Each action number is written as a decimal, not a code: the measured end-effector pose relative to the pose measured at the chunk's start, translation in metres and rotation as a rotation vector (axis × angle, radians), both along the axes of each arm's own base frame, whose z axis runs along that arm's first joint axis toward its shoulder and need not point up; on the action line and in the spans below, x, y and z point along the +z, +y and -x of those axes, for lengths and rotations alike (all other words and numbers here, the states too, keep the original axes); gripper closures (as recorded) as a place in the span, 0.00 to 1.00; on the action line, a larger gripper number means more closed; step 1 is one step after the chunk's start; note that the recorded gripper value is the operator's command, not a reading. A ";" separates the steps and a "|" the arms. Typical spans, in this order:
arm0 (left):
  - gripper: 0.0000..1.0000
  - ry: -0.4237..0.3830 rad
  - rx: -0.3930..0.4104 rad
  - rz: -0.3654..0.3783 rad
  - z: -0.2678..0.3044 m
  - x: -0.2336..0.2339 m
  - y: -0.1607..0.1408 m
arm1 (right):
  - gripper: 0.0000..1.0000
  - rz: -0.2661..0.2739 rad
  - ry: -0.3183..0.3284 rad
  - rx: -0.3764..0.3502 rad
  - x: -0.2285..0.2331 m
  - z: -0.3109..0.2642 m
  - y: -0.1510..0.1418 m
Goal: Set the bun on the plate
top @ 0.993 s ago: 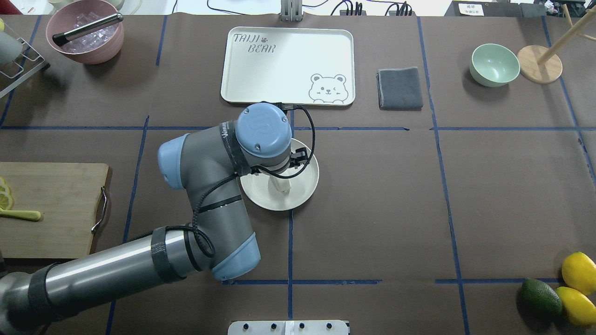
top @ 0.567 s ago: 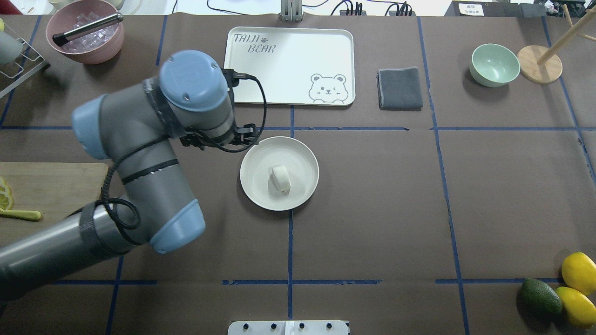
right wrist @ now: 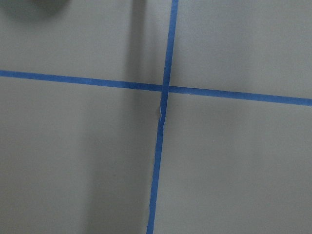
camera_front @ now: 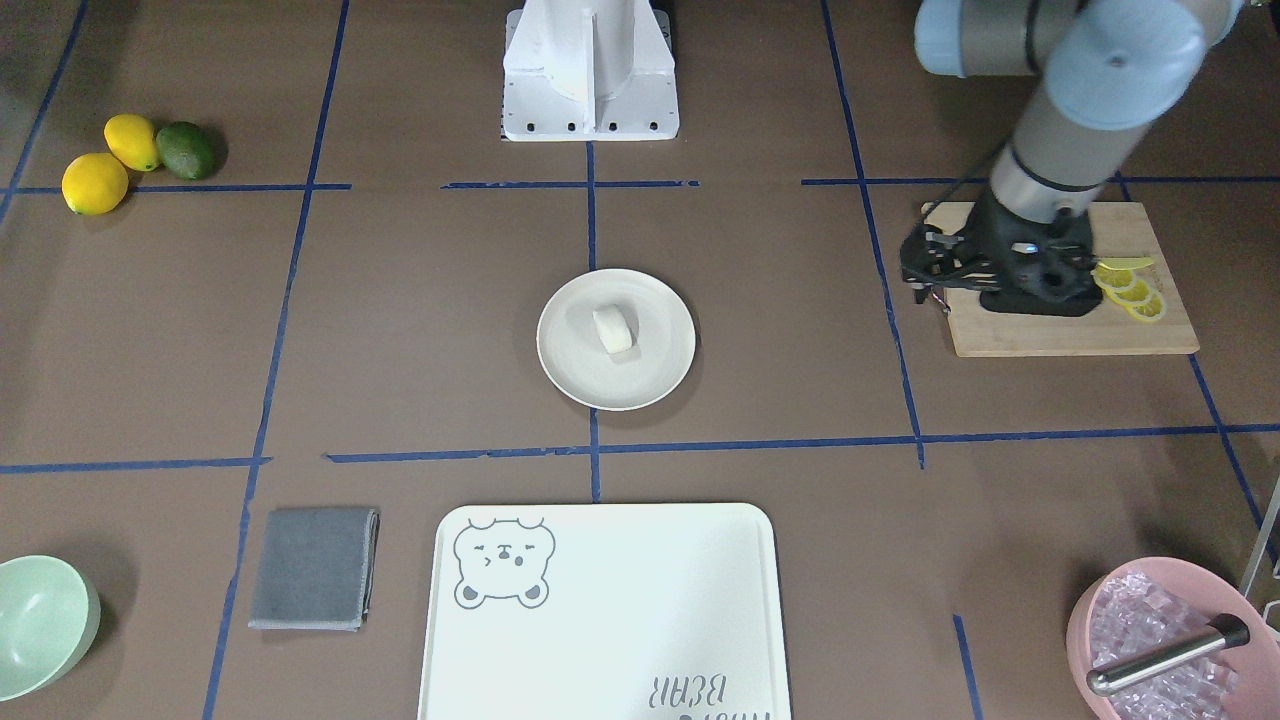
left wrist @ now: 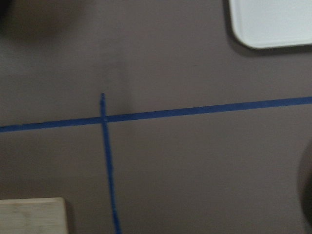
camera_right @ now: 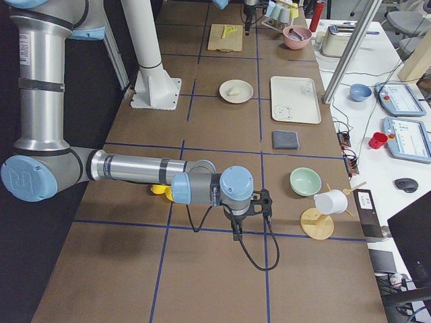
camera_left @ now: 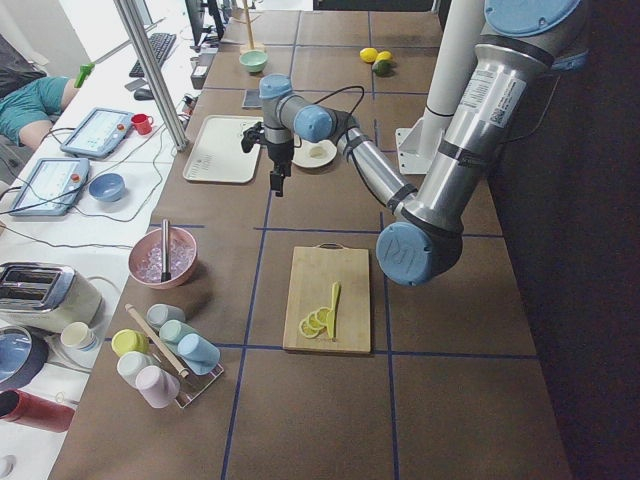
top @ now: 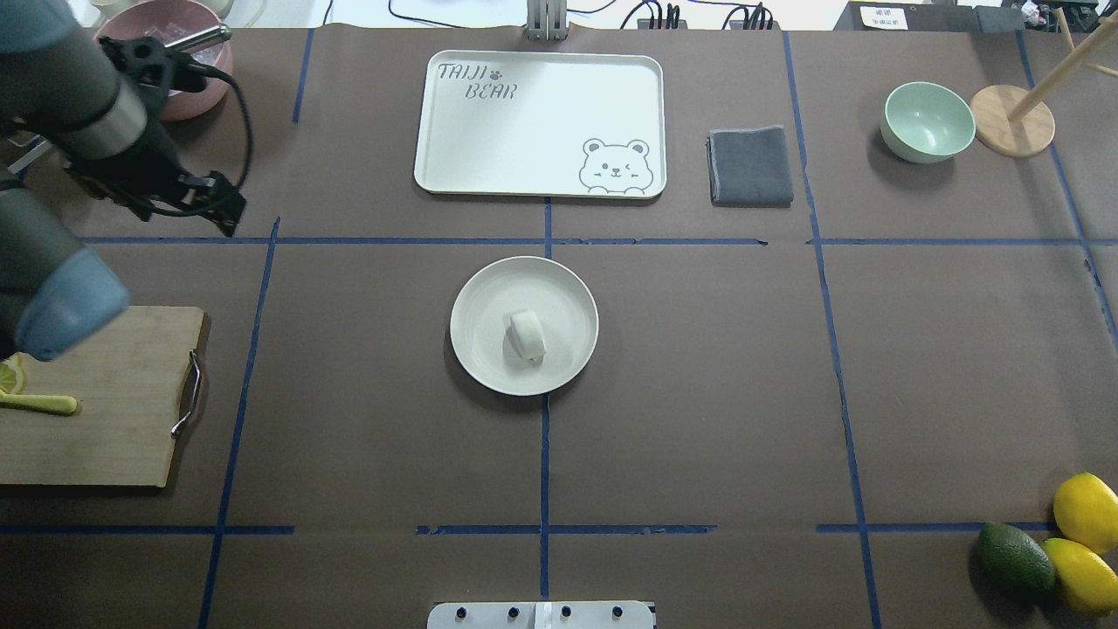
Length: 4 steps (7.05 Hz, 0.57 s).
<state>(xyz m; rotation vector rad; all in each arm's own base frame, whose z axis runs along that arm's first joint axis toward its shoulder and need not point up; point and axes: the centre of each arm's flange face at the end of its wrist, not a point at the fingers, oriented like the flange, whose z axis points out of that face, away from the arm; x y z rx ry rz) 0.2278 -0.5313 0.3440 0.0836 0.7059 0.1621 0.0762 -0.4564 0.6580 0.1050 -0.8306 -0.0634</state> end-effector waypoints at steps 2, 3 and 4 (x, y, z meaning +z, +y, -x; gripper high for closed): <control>0.00 0.011 0.052 -0.016 0.120 0.081 -0.002 | 0.00 -0.009 0.000 0.000 -0.005 0.000 -0.006; 0.00 0.011 0.069 -0.017 0.175 0.121 0.005 | 0.00 -0.014 0.001 -0.001 -0.007 0.001 -0.009; 0.00 0.007 0.084 -0.001 0.222 0.161 0.008 | 0.00 -0.017 0.003 -0.003 -0.009 0.001 -0.011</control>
